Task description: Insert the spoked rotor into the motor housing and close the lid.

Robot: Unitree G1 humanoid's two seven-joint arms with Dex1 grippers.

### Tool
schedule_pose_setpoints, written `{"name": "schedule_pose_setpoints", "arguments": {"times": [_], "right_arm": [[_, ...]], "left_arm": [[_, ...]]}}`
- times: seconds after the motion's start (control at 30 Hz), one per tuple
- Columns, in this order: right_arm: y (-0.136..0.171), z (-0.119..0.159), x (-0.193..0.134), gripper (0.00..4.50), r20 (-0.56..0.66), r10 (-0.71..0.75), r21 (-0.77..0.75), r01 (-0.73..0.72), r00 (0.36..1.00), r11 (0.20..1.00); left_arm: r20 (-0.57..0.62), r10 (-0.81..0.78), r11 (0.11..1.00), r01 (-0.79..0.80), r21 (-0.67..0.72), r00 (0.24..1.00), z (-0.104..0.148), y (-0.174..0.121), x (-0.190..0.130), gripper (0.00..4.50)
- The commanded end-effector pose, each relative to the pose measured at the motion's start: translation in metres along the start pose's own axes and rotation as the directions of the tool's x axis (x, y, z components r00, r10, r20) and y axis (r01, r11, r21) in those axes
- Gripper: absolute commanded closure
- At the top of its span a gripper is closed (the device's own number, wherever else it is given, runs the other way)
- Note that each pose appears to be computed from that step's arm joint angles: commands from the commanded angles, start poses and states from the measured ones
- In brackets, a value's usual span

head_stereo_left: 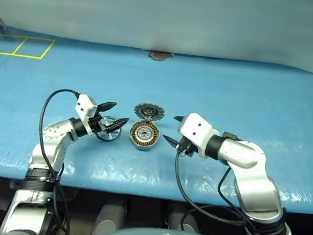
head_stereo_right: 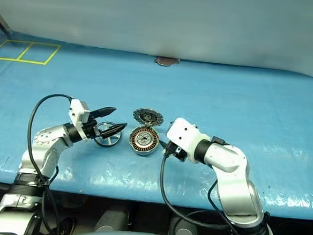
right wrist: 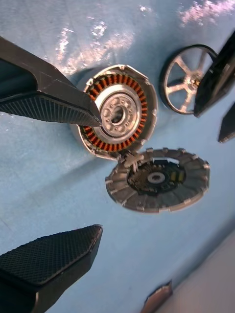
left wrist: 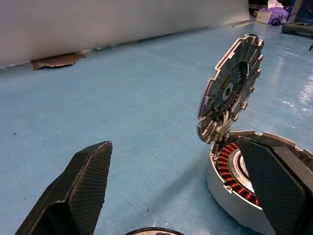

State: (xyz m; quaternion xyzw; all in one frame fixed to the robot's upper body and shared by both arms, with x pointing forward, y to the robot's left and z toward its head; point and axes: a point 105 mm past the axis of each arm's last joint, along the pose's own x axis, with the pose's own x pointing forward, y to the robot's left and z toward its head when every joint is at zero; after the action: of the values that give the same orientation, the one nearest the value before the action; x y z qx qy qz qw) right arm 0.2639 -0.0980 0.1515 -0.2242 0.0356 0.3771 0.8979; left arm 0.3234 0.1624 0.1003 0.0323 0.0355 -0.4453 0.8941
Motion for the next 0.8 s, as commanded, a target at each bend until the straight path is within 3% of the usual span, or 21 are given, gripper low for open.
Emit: {"name": "schedule_pose_setpoints", "arguments": {"times": [0.03,0.2,0.43,0.8], "right_arm": [[-0.016,0.004,-0.015,1.14,0.090,-0.104,0.068,0.098,0.990,0.993],[-0.016,-0.030,-0.025,1.14,0.069,-0.148,0.178,0.134,0.987,0.975],[-0.011,-0.056,-0.030,1.14,0.076,-0.159,0.265,0.134,0.984,0.955],[0.008,-0.074,-0.022,1.14,0.072,-0.110,0.296,0.084,0.991,0.951]], "left_arm": [[0.028,-0.064,0.997,0.063,0.037,0.998,0.018,-0.004,0.001,0.00],[-0.026,-0.202,0.979,0.203,0.030,0.979,0.017,-0.019,-0.002,0.00],[-0.117,-0.366,0.915,0.380,0.139,0.923,0.015,-0.039,-0.002,0.00],[-0.198,-0.436,0.868,0.468,0.165,0.878,-0.009,-0.053,0.001,0.00]]}}
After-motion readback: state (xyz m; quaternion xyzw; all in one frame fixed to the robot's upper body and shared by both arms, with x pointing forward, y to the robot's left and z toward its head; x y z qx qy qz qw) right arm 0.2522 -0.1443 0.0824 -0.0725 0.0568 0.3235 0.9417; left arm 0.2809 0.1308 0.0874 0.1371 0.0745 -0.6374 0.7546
